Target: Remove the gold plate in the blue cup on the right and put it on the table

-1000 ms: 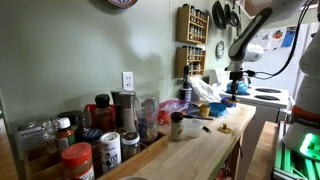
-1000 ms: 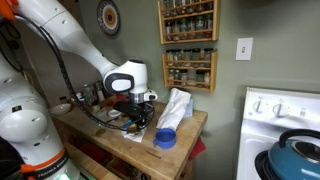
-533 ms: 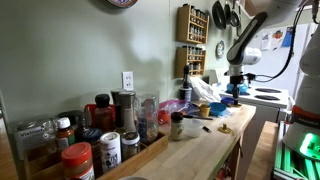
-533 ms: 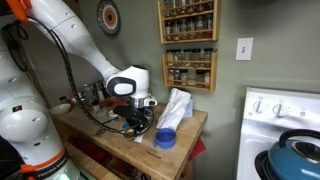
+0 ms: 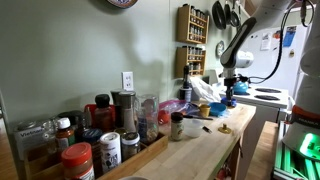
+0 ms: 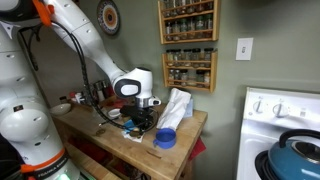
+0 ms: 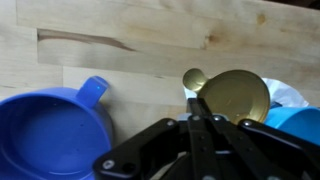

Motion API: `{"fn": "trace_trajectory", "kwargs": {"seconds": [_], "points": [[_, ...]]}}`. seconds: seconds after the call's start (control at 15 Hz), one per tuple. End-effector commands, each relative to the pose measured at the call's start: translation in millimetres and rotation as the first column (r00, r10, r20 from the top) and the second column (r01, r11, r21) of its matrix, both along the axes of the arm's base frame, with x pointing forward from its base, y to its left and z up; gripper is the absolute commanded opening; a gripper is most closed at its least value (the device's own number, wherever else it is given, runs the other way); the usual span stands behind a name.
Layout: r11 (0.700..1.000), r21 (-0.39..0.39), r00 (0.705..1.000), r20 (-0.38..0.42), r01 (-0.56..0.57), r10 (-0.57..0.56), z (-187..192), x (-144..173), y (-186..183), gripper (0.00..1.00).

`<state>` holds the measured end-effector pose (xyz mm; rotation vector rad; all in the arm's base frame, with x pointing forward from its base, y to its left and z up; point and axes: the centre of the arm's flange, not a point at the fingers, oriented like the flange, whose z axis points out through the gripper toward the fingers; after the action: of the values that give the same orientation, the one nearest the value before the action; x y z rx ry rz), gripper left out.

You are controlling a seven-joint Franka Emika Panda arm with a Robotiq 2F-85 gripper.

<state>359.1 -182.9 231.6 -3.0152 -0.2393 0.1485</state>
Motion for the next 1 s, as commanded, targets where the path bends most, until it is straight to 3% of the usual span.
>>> {"fn": "trace_trajectory", "kwargs": {"seconds": [0.0, 0.6, 0.67, 0.73, 0.93], "points": [[1.000, -0.007, 1.000, -0.001, -0.009, 0.009, -16, 22, 3, 0.00], [0.997, -0.060, 0.998, -0.030, -0.052, 0.050, -45, 44, 7, 0.00], [0.996, -0.061, 0.996, -0.053, -0.069, 0.066, -47, 42, 7, 0.27], [0.994, -0.056, 0.995, -0.058, -0.089, 0.086, -45, 38, 5, 0.28], [0.996, -0.057, 0.998, -0.013, -0.070, 0.069, -26, 16, -12, 0.47]]}}
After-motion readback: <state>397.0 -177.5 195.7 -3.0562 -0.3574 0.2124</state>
